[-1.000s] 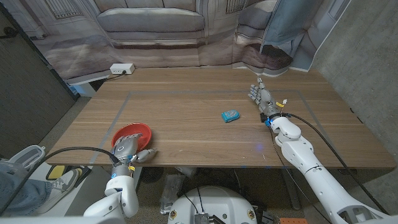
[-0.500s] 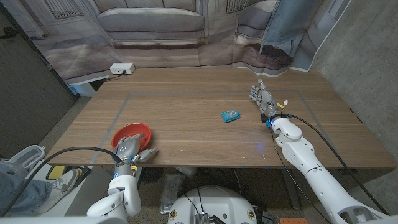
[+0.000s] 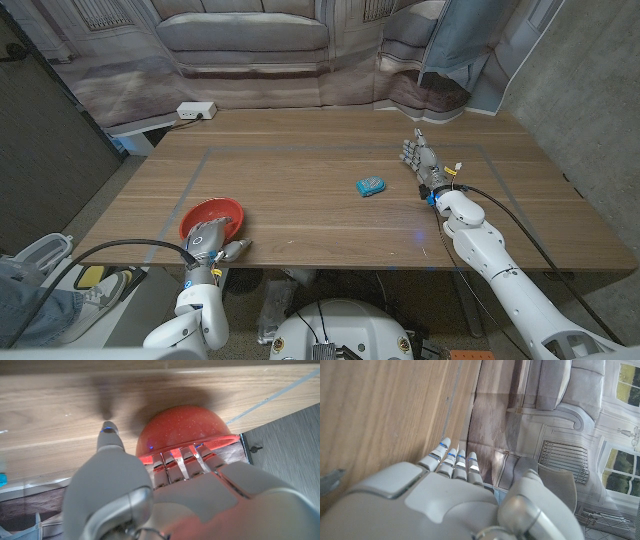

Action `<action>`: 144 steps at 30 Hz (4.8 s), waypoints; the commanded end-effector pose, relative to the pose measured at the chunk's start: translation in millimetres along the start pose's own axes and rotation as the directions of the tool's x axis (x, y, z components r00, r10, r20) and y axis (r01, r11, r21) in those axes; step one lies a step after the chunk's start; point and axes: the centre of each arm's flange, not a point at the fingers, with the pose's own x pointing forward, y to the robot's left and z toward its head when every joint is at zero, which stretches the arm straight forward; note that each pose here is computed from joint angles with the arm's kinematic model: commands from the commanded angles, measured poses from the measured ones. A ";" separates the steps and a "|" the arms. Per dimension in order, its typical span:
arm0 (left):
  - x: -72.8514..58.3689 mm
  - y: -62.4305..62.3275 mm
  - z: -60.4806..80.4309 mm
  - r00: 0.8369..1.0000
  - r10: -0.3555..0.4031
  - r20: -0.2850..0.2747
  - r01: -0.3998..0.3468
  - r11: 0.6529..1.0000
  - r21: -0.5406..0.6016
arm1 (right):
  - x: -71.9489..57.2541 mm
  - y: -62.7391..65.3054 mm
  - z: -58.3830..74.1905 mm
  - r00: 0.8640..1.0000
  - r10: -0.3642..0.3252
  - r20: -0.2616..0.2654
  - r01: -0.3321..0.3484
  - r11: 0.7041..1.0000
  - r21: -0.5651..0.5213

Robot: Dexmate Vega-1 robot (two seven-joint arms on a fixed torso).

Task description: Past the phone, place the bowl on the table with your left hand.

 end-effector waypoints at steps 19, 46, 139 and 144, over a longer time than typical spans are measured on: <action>4.4 -2.5 4.6 0.999 0.042 -0.010 -0.042 0.999 0.010 | 0.4 2.7 -5.5 1.000 0.005 -0.019 -0.005 1.000 0.000; 10.8 -3.2 4.9 1.000 -0.001 -0.026 0.001 1.000 -0.011 | 2.6 8.0 -8.3 0.999 0.018 -0.027 -0.018 1.000 -0.006; 1.9 59.4 14.9 0.998 0.037 -0.060 -0.035 0.999 0.033 | -8.6 -3.6 -3.3 1.000 0.022 0.015 -0.023 0.999 0.032; 2.6 63.9 17.0 0.997 0.046 -0.054 -0.044 0.998 0.035 | -7.9 -4.7 -3.0 1.000 0.019 0.018 -0.020 0.999 0.039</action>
